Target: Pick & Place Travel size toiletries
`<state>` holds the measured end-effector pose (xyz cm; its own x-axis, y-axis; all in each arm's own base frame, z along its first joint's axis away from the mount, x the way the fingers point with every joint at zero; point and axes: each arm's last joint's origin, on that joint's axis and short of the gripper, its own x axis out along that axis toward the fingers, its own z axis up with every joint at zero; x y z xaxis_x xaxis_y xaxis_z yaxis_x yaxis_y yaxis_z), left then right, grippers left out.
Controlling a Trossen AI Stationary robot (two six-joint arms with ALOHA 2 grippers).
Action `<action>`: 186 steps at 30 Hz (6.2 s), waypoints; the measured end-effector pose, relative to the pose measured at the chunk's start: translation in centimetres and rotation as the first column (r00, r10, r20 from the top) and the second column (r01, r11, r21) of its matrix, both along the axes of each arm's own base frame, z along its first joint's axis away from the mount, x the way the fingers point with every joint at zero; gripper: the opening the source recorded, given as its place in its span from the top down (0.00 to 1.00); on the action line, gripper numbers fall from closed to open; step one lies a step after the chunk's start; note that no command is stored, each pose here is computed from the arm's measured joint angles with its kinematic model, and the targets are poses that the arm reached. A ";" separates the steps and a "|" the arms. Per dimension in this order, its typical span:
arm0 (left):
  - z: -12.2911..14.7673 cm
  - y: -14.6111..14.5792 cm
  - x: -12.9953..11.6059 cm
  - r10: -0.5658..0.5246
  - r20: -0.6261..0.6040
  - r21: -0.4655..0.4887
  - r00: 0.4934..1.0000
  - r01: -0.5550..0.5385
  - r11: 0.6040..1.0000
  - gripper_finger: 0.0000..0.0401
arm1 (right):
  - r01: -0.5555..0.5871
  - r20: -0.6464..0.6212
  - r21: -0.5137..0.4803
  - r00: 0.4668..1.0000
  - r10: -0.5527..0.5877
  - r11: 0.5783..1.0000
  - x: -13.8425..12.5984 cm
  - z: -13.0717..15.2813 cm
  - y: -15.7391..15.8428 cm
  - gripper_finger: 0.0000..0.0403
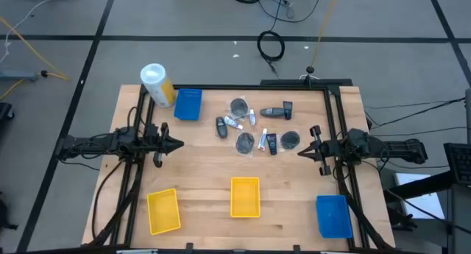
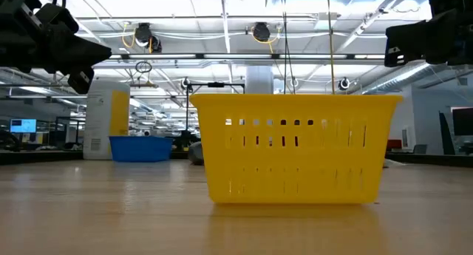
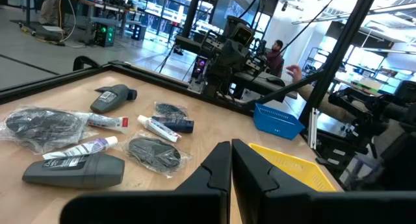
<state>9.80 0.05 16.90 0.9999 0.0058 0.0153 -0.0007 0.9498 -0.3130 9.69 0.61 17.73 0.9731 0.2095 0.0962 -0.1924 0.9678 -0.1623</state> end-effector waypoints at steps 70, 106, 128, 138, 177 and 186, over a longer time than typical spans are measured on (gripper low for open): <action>0.0 0.0 0.0 0.000 0.005 0.001 1.000 0.000 1.000 0.98 | 0.497 -0.374 0.242 0.840 -0.393 0.833 5.3 -3.7 0.9 0.81; 1.1 0.5 -0.1 0.161 0.118 0.074 0.980 -0.170 0.983 0.98 | 0.773 -0.792 0.047 0.415 -0.448 0.632 13.7 -6.9 -0.1 0.43; 0.2 0.3 0.0 0.089 0.021 -0.064 0.996 -0.087 0.994 0.98 | 0.658 -0.831 0.092 0.464 -0.307 0.747 13.0 -7.1 0.3 0.64; 2.8 -0.8 0.1 -0.060 0.271 0.079 0.961 0.039 0.996 0.98 | 0.455 -0.678 0.213 0.706 -0.204 0.865 14.2 -4.4 1.7 0.77; 5.9 -16.8 30.4 0.257 -0.354 0.892 0.899 0.243 0.381 0.36 | -0.131 -0.218 0.349 0.952 0.216 0.928 14.9 0.5 6.7 0.77; 6.0 -16.8 30.7 0.240 -0.352 0.890 0.905 0.243 0.386 0.55 | -0.137 -0.217 0.345 0.951 0.221 0.929 14.9 0.5 6.9 0.77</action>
<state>40.48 -16.76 22.95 0.9115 0.2286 -0.3419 0.1213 0.6450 0.7545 24.56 7.48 18.20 0.9231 0.3811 -0.0513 -0.3609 0.9046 0.2270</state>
